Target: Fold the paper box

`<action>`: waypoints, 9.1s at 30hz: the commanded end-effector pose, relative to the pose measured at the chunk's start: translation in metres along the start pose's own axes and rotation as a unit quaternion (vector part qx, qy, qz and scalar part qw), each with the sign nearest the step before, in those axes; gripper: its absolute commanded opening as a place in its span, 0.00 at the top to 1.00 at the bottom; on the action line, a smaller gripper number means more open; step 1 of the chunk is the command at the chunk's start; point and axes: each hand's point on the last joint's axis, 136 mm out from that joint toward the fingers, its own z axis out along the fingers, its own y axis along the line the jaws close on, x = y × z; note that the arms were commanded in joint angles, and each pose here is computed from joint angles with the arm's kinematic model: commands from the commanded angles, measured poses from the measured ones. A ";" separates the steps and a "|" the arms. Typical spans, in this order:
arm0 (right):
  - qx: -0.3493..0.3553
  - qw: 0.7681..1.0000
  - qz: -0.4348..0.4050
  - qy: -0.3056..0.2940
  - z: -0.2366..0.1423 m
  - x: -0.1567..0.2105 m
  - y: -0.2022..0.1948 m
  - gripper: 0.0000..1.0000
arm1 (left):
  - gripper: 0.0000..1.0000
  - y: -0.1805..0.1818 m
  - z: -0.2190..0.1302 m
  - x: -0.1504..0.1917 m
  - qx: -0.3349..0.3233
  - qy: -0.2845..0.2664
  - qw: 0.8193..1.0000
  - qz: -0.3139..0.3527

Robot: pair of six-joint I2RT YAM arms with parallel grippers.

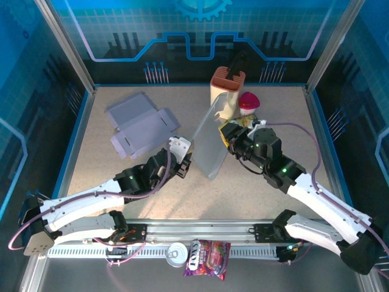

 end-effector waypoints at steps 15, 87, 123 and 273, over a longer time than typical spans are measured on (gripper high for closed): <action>0.022 0.999 -0.026 0.026 0.023 0.011 0.024 0.50 | 1.00 -0.007 -0.005 -0.015 0.024 -0.007 1.000 -0.002; 0.029 0.998 0.053 -0.031 0.076 0.021 -0.101 1.00 | 0.47 0.037 -0.020 0.055 0.052 0.094 0.927 -0.358; 0.101 0.993 0.062 -0.013 0.048 0.003 -0.078 1.00 | 0.48 0.031 -0.010 0.043 -0.030 0.067 0.987 -0.146; -0.038 0.998 0.041 -0.016 0.093 0.053 -0.139 1.00 | 0.61 -0.013 0.049 0.150 0.011 0.071 0.994 -0.087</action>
